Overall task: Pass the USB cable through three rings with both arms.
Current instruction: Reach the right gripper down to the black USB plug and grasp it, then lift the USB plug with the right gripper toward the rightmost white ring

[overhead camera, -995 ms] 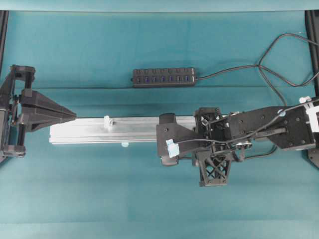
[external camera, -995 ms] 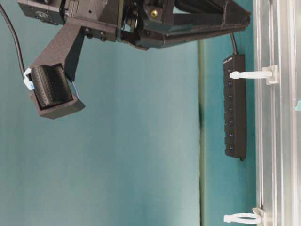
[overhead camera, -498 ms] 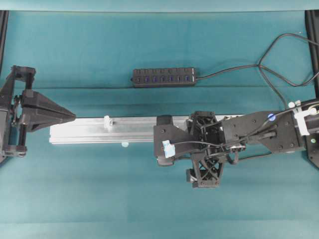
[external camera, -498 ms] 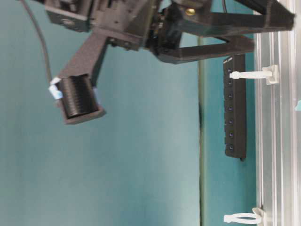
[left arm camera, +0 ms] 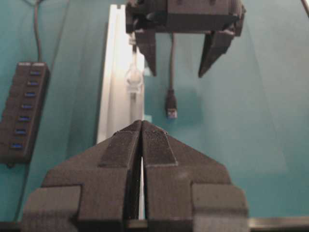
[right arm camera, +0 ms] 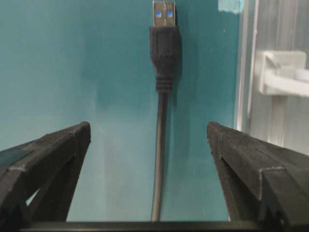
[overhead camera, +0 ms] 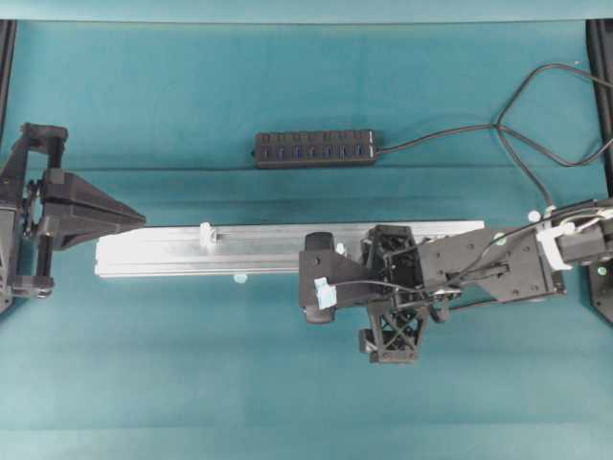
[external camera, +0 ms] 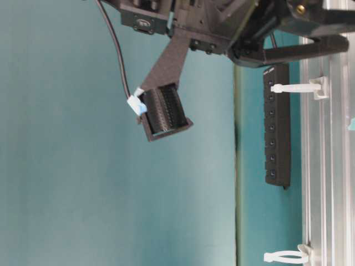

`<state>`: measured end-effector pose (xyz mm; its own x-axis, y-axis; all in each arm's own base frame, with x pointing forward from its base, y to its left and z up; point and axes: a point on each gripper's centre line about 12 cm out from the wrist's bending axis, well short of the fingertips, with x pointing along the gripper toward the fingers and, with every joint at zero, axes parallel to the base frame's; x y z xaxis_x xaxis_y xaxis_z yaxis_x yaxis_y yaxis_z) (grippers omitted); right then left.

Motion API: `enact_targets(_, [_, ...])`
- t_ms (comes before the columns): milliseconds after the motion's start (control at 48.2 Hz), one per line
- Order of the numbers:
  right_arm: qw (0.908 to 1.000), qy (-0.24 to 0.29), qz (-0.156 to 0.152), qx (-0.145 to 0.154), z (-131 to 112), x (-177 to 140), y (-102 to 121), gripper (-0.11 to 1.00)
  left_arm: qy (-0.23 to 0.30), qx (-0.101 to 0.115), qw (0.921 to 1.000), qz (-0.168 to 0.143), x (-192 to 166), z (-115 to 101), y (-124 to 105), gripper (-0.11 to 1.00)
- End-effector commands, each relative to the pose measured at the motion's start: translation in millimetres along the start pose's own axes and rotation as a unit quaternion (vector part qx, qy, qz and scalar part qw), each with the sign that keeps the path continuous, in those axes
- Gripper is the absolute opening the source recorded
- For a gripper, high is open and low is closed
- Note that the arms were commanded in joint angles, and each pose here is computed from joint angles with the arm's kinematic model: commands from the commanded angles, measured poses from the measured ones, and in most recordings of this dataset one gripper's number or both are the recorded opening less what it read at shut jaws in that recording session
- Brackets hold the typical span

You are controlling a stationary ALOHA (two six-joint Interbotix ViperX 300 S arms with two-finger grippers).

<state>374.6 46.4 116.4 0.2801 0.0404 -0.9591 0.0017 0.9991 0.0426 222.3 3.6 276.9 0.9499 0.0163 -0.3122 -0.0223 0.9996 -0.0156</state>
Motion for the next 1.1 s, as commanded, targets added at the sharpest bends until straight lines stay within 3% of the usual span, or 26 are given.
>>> enact_targets(0, [0.9999, -0.009, 0.000, 0.008, 5.3, -0.5, -1.8, 0.67, -0.014, 0.002, 0.9999, 0.001, -0.5, 10.9, 0.5, 0.02])
enact_targets(456, [0.9998, 0.005, -0.006, 0.017, 3.0, 9.4, -11.7, 0.66, -0.013, 0.003, 0.9999, 0.005, -0.4, 10.3, 2.3, 0.02])
enact_targets(1078, [0.9999, 0.012, -0.011, -0.001, 3.1, 19.5, -12.4, 0.66, -0.019, 0.002, 0.9998, 0.009, -1.1, 11.7, 4.3, 0.02])
